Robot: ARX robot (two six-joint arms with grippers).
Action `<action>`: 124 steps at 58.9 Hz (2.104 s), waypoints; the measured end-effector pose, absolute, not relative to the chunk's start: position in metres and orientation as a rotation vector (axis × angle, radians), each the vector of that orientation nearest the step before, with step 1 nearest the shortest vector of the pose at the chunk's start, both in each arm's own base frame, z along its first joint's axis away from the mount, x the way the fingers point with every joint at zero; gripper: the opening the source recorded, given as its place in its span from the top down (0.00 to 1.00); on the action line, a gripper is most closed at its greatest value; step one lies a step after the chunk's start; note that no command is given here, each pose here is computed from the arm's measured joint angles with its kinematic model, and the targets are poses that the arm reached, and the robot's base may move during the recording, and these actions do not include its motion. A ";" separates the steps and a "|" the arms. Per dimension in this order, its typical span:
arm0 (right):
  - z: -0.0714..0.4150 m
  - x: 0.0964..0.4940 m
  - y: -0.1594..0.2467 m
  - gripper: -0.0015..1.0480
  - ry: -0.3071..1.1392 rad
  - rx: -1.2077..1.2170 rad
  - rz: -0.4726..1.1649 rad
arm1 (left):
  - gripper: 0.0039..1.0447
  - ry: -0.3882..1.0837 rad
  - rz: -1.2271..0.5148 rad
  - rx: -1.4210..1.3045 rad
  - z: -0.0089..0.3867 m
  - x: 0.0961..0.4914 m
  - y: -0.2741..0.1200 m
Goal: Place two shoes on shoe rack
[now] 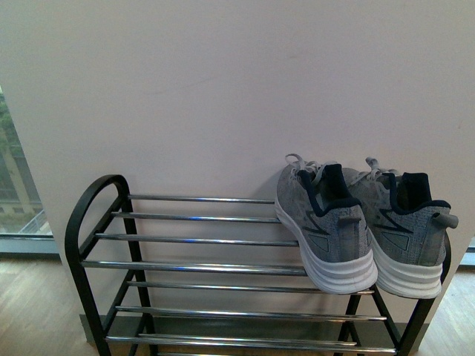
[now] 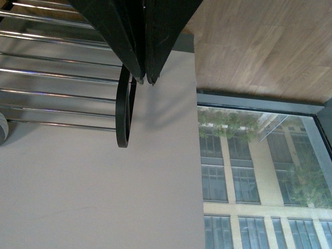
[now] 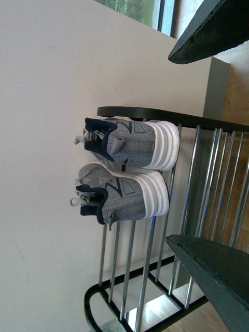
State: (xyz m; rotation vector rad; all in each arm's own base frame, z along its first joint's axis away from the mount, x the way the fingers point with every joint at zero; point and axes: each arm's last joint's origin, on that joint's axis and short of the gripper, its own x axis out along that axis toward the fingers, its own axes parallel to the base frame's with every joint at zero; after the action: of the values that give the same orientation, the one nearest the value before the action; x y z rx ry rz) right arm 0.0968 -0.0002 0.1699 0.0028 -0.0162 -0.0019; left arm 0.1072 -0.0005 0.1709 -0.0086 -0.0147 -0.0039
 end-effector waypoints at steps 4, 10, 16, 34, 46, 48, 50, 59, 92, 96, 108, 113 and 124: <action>0.170 0.097 0.000 0.09 -0.016 0.003 -0.002 | 0.99 0.019 -0.004 -0.008 0.167 0.102 0.000; 0.170 0.097 0.000 0.09 -0.016 0.003 -0.002 | 0.99 -0.002 -0.004 -0.008 0.168 0.098 0.000; 0.170 0.097 0.000 0.09 -0.016 0.003 -0.002 | 0.99 0.003 -0.002 -0.008 0.167 0.098 0.000; 0.170 0.097 0.000 0.09 -0.016 0.003 -0.002 | 0.67 0.002 -0.003 -0.008 0.167 0.098 0.000; 0.170 0.097 0.000 0.09 -0.016 0.003 -0.002 | 0.34 0.001 -0.003 -0.008 0.167 0.098 0.000; 0.170 0.097 0.000 0.09 -0.016 0.003 -0.002 | 0.29 0.001 -0.003 -0.008 0.167 0.098 0.000; 0.170 0.097 0.000 0.09 -0.016 0.003 -0.002 | 0.23 0.001 -0.003 -0.008 0.167 0.098 0.000; 0.170 0.097 0.000 0.09 -0.016 0.003 -0.002 | 0.09 0.001 -0.003 -0.006 0.167 0.098 0.000; 0.170 0.097 0.000 0.09 -0.016 0.003 -0.002 | 0.09 0.001 -0.003 -0.006 0.167 0.098 0.000; 0.170 0.097 0.000 0.09 -0.015 0.003 -0.002 | 0.09 0.001 -0.003 -0.006 0.167 0.098 0.000; 0.170 0.097 0.000 0.09 -0.016 0.003 -0.002 | 0.09 0.002 -0.003 -0.005 0.167 0.098 0.000; 0.170 0.097 0.000 0.09 -0.016 0.003 -0.002 | 0.09 0.001 -0.003 -0.005 0.167 0.098 0.000; 0.170 0.097 0.000 0.09 -0.015 0.003 -0.003 | 0.09 0.002 -0.003 -0.005 0.167 0.098 0.000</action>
State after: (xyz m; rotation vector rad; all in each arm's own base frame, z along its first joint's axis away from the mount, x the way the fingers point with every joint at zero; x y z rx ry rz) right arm 0.0968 -0.0002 0.1698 0.0029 -0.0155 -0.0026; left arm 0.0978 -0.0003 0.1672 -0.0048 0.0017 -0.0030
